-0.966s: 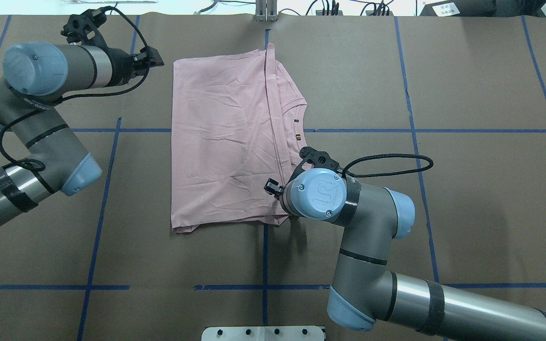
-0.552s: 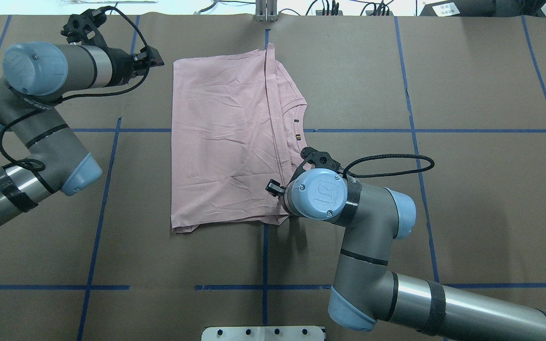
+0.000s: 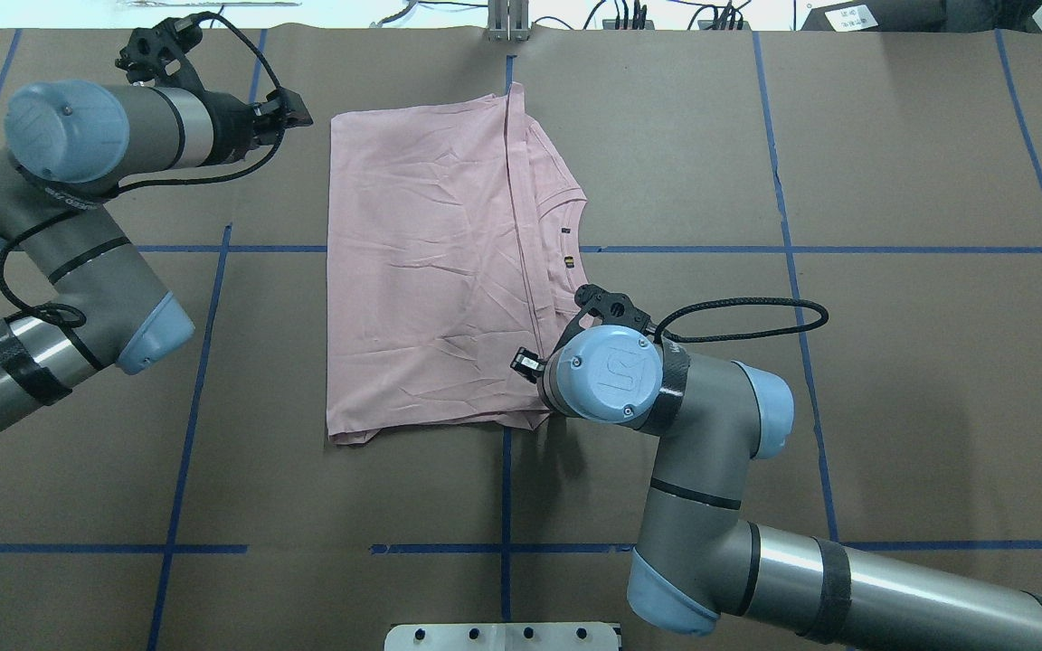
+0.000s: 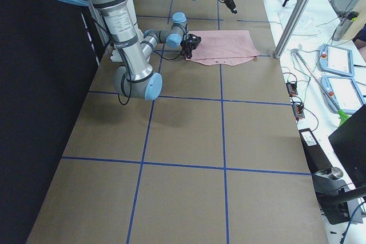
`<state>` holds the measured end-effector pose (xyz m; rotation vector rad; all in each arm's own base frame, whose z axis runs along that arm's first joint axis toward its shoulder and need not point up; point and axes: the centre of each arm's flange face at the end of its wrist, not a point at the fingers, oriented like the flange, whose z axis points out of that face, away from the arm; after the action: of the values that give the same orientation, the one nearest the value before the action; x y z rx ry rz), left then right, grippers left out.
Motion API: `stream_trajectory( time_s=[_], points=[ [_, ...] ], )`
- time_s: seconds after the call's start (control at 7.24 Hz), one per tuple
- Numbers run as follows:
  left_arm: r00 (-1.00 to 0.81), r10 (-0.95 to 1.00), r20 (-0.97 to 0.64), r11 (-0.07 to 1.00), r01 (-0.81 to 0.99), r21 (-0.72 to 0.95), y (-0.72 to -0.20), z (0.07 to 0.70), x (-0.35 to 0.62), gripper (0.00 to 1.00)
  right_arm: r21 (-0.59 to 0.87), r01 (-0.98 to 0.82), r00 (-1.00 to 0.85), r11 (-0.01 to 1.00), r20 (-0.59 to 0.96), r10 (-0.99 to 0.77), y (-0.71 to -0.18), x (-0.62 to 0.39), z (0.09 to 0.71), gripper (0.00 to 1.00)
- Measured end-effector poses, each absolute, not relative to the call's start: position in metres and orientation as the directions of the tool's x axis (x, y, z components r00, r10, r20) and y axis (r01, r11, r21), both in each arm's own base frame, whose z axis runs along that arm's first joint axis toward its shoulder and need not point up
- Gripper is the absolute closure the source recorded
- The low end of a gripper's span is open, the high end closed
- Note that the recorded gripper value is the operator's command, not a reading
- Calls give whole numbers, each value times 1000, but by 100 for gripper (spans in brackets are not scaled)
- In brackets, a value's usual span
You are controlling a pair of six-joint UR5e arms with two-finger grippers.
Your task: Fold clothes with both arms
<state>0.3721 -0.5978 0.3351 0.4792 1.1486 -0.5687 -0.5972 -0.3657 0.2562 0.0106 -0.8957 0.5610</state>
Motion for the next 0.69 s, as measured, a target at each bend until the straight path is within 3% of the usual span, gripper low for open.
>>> stream_trajectory(
  time_s=[0.69],
  points=[
    [294,-180,-939,762,645,56,-598,336,372,39,-214,-479,522,852,710,472,-368,-599,255,40]
  ],
)
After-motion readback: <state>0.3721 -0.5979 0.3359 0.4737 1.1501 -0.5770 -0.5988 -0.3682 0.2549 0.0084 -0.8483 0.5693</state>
